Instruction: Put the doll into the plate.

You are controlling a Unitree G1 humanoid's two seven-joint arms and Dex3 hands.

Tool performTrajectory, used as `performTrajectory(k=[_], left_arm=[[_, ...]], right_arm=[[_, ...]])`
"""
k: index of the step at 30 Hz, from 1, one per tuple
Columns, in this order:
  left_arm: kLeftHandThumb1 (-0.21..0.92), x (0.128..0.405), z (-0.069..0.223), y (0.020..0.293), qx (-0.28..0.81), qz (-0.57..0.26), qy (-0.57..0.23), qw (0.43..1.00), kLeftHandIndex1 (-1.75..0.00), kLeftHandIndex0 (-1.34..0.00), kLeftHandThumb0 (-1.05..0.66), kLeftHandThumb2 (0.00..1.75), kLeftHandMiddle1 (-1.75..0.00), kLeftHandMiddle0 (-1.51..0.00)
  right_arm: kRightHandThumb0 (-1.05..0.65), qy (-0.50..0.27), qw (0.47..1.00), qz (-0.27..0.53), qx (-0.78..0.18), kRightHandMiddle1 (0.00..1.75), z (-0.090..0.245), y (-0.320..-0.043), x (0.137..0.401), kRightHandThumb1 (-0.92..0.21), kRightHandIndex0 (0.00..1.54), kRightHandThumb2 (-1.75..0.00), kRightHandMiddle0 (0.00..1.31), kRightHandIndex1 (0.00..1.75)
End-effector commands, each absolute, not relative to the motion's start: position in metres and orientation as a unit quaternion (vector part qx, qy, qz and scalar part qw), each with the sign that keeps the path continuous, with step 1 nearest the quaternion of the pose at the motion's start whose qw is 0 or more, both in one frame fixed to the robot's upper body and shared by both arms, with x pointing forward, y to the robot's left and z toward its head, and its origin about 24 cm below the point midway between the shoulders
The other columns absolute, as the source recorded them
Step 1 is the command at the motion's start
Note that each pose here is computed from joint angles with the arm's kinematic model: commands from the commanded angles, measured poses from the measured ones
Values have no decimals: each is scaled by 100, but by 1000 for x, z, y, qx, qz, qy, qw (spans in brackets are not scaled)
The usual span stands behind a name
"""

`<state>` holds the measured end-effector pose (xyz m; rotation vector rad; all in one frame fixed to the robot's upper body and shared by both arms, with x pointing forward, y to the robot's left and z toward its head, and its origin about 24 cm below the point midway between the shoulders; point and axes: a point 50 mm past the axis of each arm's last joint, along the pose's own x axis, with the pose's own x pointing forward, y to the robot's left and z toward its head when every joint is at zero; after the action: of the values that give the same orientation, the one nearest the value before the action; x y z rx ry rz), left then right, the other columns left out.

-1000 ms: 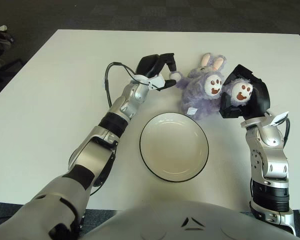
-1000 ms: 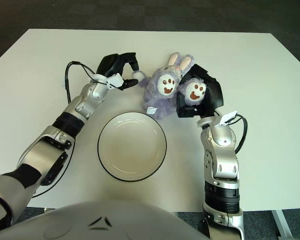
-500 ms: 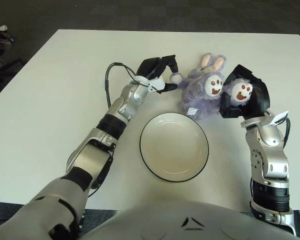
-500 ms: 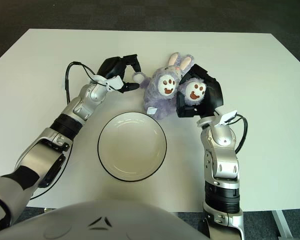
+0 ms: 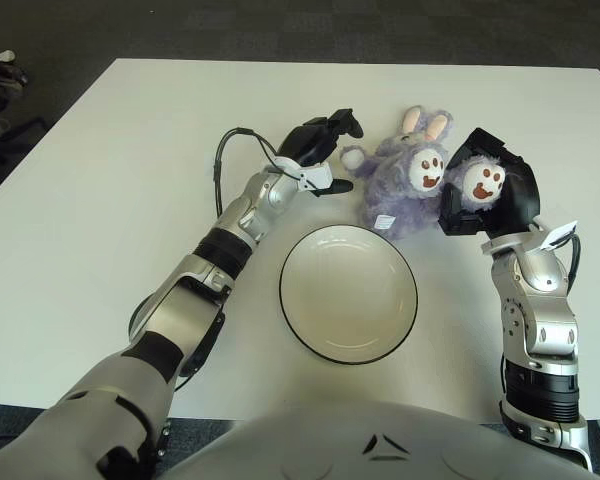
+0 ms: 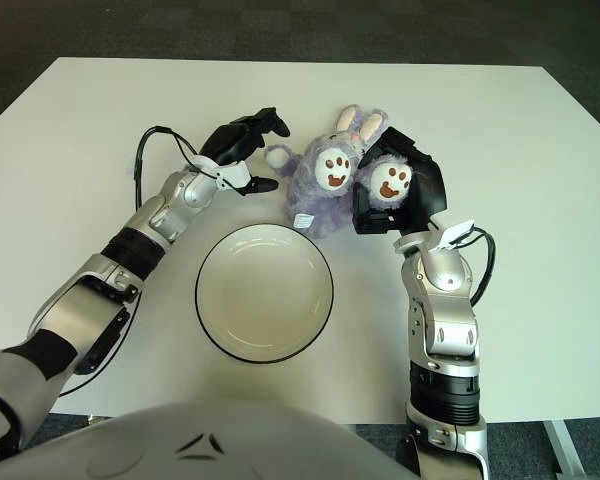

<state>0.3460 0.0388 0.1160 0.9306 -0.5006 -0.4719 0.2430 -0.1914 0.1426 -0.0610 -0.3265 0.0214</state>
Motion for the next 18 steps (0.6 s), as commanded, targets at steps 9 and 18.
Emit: performTrajectory(k=[9, 18], left_arm=[[33, 348, 117, 28, 430, -232, -240, 839, -107, 0, -64, 94, -134, -11], [33, 348, 115, 22, 403, -243, -238, 850, -120, 0, -56, 99, -148, -12]], right_arm=[[-1, -175, 984, 20, -22, 167, 147, -190, 243, -8, 71, -154, 70, 169], [-1, -184, 982, 22, -21, 166, 147, -189, 243, -8, 71, -154, 70, 168]])
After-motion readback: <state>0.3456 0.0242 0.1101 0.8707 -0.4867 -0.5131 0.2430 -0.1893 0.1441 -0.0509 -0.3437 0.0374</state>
